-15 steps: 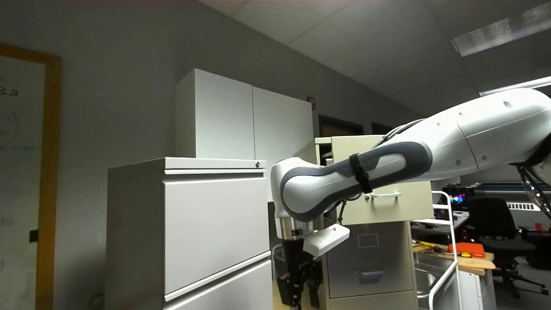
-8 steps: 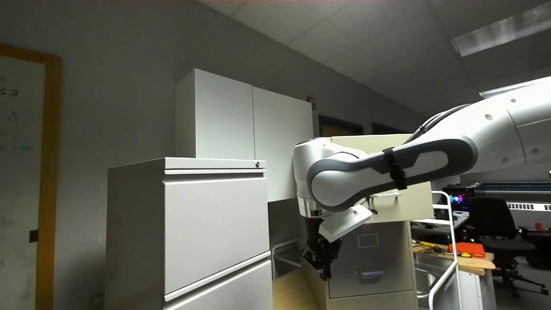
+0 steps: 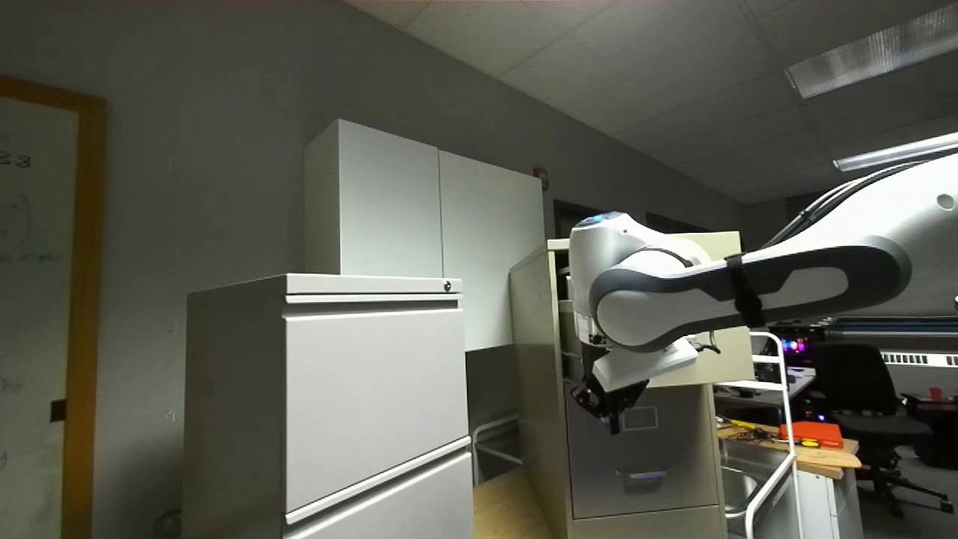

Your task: Close the top drawer of the beige file cabinet

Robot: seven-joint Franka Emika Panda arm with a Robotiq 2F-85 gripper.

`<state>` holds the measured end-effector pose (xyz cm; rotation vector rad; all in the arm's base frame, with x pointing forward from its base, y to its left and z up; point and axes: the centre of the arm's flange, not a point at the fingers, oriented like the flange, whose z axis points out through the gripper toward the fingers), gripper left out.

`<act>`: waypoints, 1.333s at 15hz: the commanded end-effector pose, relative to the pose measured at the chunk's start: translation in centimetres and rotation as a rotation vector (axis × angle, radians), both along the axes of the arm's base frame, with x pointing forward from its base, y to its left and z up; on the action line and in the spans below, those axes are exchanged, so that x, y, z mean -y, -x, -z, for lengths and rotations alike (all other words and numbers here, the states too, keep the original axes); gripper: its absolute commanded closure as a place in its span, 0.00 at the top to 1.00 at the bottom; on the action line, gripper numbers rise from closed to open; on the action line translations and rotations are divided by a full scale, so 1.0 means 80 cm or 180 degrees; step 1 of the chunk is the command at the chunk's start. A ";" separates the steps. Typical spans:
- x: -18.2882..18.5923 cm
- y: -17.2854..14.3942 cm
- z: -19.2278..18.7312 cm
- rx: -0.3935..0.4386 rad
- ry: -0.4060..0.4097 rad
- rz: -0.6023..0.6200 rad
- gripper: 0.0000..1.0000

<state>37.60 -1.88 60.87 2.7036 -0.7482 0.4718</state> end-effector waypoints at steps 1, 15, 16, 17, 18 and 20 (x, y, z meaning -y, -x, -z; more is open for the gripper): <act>0.024 0.023 -0.024 0.0447 0.0156 0.0425 0.00; 0.062 -0.052 -0.059 0.1772 0.1240 0.0956 0.00; 0.063 -0.058 -0.056 0.1788 0.1246 0.0963 0.00; 0.063 -0.063 -0.054 0.1809 0.1246 0.0968 0.00; 0.065 -0.071 -0.052 0.1835 0.1239 0.0961 0.00; 0.069 -0.089 -0.049 0.1847 0.1260 0.0942 0.00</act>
